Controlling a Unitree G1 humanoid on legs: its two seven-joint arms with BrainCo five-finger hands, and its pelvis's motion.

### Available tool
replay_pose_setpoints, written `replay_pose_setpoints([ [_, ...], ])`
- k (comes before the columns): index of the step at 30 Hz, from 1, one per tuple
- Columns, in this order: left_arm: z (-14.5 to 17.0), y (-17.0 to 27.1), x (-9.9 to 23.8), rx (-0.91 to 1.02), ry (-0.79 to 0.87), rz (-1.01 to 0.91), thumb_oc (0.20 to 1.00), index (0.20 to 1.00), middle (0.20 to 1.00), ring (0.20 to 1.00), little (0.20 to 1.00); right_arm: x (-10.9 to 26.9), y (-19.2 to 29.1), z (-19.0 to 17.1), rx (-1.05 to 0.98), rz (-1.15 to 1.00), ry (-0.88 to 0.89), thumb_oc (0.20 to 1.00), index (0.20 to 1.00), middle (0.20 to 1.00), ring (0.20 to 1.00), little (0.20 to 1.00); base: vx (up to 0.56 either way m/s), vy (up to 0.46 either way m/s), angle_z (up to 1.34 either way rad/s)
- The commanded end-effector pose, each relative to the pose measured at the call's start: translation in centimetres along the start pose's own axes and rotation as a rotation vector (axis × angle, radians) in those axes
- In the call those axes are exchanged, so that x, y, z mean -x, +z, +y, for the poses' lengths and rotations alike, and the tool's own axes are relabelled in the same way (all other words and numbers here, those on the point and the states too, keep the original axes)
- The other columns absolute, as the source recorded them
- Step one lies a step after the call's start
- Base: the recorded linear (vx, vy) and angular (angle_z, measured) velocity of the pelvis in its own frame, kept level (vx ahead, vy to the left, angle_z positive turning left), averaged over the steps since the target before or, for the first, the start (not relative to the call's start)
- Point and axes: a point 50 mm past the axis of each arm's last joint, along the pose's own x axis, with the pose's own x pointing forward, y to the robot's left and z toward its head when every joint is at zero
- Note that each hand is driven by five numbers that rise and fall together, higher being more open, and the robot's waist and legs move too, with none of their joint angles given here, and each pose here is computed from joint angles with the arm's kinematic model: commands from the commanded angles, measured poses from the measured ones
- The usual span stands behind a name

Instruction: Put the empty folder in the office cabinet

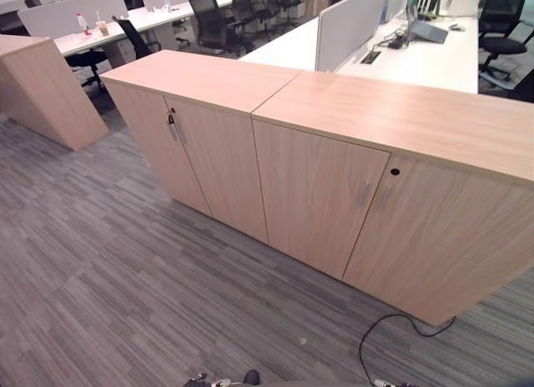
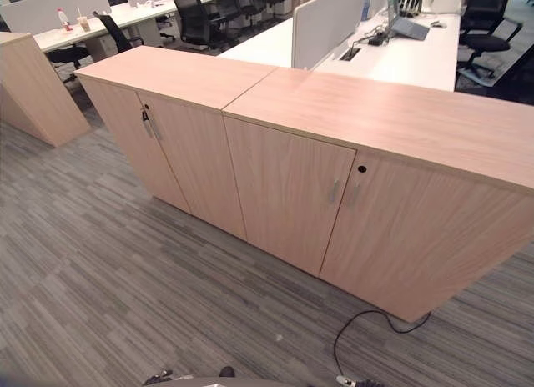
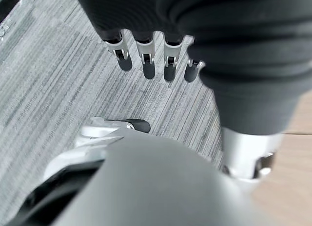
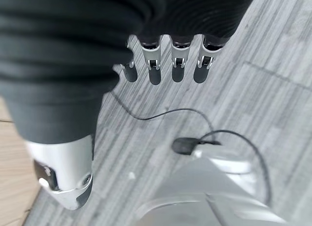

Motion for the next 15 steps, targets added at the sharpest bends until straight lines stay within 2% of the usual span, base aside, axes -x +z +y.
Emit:
replay_pose_setpoints([
  [1, -2.1, 2.0, -0.3, -0.057, -0.089, -0.064, 1.0, 1.0, 1.0, 1.0, 1.0, -0.1, 1.2, 0.5, 0.01, -0.02, 0.011, 1.0, 1.0, 1.0, 1.0, 1.0, 0.04, 0.133, -0.16],
  [2, -2.6, 2.7, -0.4, -0.123, -0.114, -0.088, 1.0, 1.0, 1.0, 1.0, 1.0, 0.0, 0.8, 0.6, 0.011, -0.006, 0.016, 1.0, 1.0, 1.0, 1.0, 1.0, 0.03, 0.079, -0.15],
  [5, -2.5, 3.4, -0.4, -0.164, -0.117, -0.113, 1.0, 1.0, 1.0, 1.0, 1.0, 0.0, 0.4, 0.8, 0.013, 0.011, 0.029, 1.0, 1.0, 1.0, 1.0, 1.0, 0.05, 0.102, -0.26],
  [10, -2.3, 3.2, -0.4, -0.161, -0.105, -0.103, 1.0, 1.0, 1.0, 1.0, 1.0, 0.0, 0.6, 0.8, 0.006, 0.006, 0.029, 1.0, 1.0, 1.0, 1.0, 1.0, 0.01, 0.045, -0.09],
  [15, -1.7, 1.0, -0.3, -0.12, -0.075, -0.02, 1.0, 1.0, 1.0, 1.0, 1.0, 0.0, 0.6, 1.0, 0.035, 0.008, 0.032, 1.0, 1.0, 1.0, 1.0, 1.0, 0.0, 0.01, -0.09],
])
